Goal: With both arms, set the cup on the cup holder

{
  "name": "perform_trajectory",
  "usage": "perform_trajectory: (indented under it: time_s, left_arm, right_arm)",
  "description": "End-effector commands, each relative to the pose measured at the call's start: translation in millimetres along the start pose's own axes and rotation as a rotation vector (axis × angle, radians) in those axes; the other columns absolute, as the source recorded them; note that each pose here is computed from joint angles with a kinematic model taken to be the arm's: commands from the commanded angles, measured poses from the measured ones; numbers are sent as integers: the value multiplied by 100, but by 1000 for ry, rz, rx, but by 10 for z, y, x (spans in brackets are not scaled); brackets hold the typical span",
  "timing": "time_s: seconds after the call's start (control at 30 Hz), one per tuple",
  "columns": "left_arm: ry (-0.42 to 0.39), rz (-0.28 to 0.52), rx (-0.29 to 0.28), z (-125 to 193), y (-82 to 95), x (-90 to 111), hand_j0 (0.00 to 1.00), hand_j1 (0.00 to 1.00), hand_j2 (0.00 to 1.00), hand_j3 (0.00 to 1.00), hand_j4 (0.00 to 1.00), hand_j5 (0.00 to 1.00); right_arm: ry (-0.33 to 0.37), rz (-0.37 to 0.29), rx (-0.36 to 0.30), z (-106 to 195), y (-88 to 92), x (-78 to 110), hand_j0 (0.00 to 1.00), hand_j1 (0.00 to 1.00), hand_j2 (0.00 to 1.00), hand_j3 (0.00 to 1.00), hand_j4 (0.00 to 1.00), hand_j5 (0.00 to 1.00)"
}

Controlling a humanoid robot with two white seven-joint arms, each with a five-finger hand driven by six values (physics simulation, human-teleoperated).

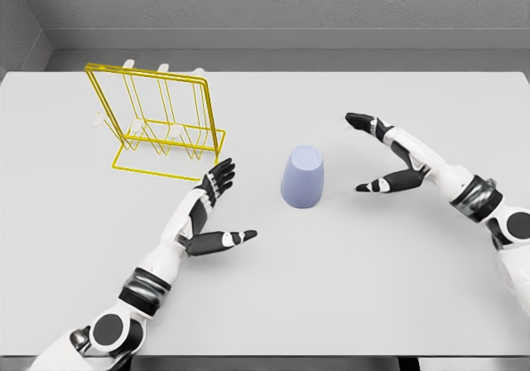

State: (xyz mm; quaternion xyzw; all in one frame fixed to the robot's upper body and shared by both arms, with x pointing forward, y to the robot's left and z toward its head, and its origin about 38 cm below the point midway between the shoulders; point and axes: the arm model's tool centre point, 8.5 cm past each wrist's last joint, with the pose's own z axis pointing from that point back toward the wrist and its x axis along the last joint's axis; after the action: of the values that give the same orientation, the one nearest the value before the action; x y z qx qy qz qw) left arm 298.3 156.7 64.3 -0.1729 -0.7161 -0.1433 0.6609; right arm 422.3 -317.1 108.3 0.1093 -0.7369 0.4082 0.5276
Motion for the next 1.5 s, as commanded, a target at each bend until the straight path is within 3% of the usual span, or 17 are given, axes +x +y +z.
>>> perform_trajectory:
  time_s: [0.0,0.1,0.33,0.43,0.67,0.8,1.3,1.47]
  left_arm:
    - [-9,18,17,-89,-107,-29,100,100,100,100,100,100]
    - [-11,25,27,-184,-119,-59,100,100,100,100,100,100]
    - [-21,28,36,-359,-132,-66,100,100,100,100,100,100]
    - [-23,36,40,-421,-178,-83,100,100,100,100,100,100]
    - [21,23,47,-519,-167,-142,100,100,100,100,100,100]
    - [37,-3,41,-564,-248,-174,100,100,100,100,100,100]
    - [4,4,18,-688,-361,-75,100,100,100,100,100,100]
    - [-4,-13,10,-731,-383,-59,100,100,100,100,100,100]
  right_arm:
    - [32,52,-54,250,-356,59,100,100,100,100,100,100]
    - [66,101,-69,439,-601,124,100,100,100,100,100,100]
    - [117,166,-92,717,-920,226,100,100,100,100,100,100]
    - [139,184,-80,776,-961,237,100,100,100,100,100,100]
    - [117,206,-76,729,-1004,331,100,100,100,100,100,100]
    - [108,201,-77,698,-987,328,100,100,100,100,100,100]
    - [145,204,-92,839,-1073,298,100,100,100,100,100,100]
    - [122,201,-82,781,-1013,324,100,100,100,100,100,100]
